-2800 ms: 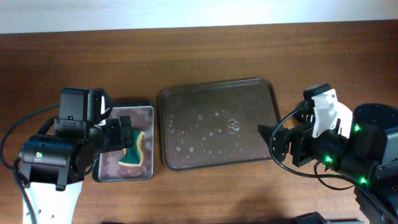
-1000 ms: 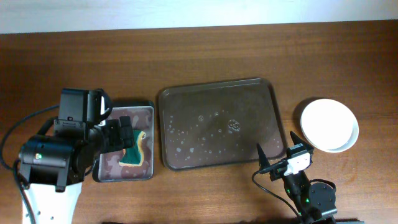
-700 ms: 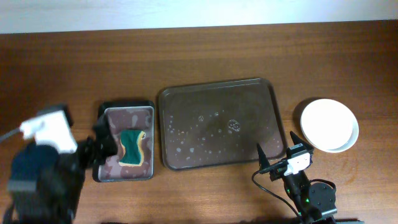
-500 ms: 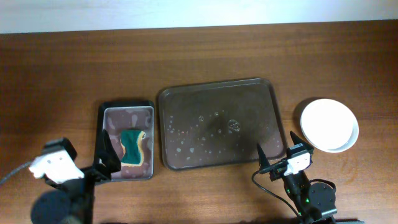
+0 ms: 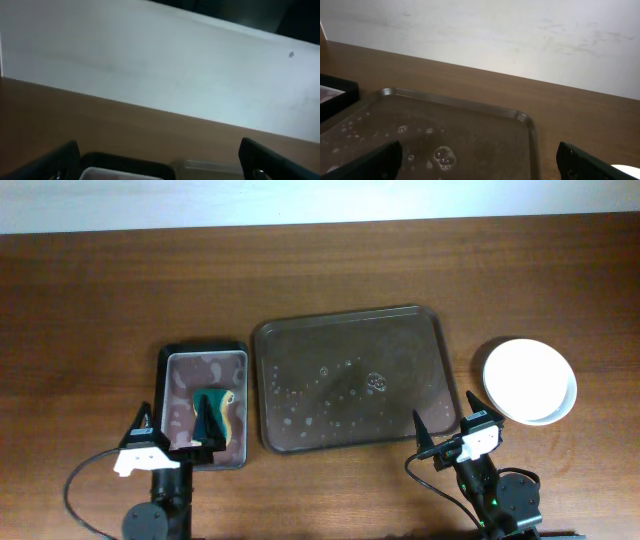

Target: Clean dirty plates on tray and stack at the side

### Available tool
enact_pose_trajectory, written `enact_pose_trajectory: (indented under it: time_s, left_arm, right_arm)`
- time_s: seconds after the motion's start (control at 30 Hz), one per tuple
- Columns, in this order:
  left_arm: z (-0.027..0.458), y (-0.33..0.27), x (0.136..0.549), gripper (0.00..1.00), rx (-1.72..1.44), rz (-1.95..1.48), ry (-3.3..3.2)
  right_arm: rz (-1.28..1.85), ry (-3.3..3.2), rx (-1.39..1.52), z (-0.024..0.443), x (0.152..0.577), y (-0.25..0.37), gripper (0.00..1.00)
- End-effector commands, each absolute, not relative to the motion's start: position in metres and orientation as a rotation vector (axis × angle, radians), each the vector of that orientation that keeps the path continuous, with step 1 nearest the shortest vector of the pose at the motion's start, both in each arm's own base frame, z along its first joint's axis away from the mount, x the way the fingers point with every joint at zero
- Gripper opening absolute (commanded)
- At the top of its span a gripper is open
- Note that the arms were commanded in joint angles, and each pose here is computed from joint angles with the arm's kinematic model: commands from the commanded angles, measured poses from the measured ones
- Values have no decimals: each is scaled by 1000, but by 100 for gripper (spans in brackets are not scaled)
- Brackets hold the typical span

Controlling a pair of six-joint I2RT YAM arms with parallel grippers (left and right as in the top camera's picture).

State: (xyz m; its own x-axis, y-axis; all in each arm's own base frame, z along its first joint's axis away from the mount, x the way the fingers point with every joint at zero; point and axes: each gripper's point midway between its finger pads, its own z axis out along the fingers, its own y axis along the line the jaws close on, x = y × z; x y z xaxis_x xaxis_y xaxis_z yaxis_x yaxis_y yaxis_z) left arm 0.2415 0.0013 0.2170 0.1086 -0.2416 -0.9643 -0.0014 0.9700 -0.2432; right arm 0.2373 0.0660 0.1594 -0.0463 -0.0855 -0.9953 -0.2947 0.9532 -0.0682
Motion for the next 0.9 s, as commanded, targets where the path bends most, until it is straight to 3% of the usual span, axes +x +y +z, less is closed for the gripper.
enact_pose_trajectory:
  time_s: [0.0,0.37,0.6,0.87]
  left_arm:
    - [184,2,246,100,-202,-160,1524]
    - [178,7,246,100,-226,-136,1548]
    - [206,15,244,100,-245,-121,1427]
    - [183,21,245,100,-278,-84,1518]
  right_arm:
    - [181,1620,-290,157,237,66,99]
    - [181,1620,-290,157,237,66,99]
    - [181,1620,-290,157,237,66,99]
    - [182,1620,-289,157,237,66,99]
